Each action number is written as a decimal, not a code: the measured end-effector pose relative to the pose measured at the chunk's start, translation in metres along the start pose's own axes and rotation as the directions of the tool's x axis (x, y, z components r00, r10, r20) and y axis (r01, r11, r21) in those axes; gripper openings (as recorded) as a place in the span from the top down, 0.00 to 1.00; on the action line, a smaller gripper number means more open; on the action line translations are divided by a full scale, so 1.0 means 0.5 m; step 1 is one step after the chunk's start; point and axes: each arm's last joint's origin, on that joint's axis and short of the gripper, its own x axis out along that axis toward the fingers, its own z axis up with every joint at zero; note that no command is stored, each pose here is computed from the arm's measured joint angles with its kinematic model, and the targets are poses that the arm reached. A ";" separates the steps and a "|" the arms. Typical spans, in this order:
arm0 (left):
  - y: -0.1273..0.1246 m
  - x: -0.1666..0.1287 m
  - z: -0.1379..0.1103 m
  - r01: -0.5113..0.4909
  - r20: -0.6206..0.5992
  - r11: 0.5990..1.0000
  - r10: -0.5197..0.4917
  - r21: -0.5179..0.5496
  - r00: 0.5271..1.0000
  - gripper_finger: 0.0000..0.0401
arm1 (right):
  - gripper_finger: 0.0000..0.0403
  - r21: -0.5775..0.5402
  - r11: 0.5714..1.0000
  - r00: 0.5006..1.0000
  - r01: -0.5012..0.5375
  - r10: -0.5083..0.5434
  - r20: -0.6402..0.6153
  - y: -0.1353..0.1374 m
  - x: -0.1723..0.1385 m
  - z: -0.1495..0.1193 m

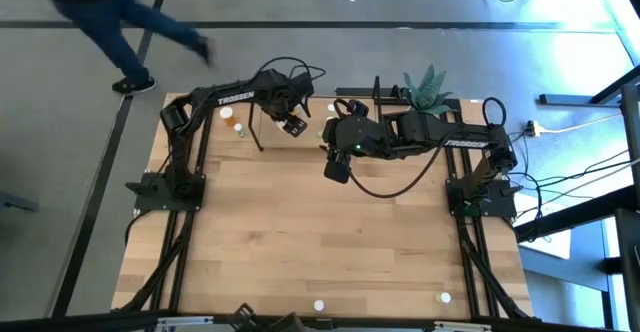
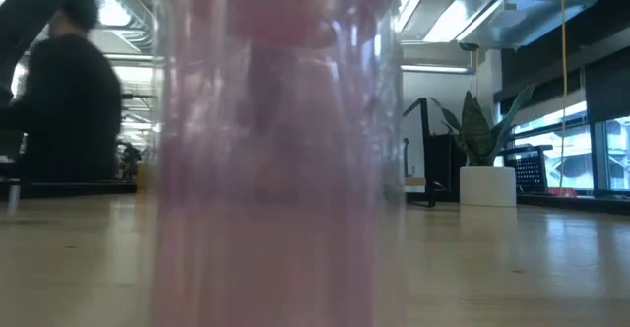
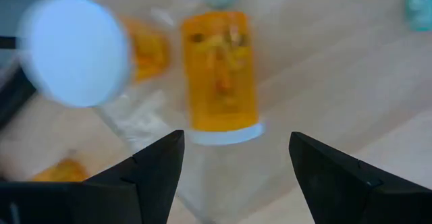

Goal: Pick and place medicine bottles onto shelf by color
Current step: Remove the orange pill bottle from the shelf

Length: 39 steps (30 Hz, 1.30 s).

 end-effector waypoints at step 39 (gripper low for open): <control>-0.010 0.071 -0.002 -0.014 0.008 1.000 0.014 -0.001 1.000 0.39 | 0.47 0.008 0.999 0.999 0.045 -0.045 0.001 -0.010 0.003 0.001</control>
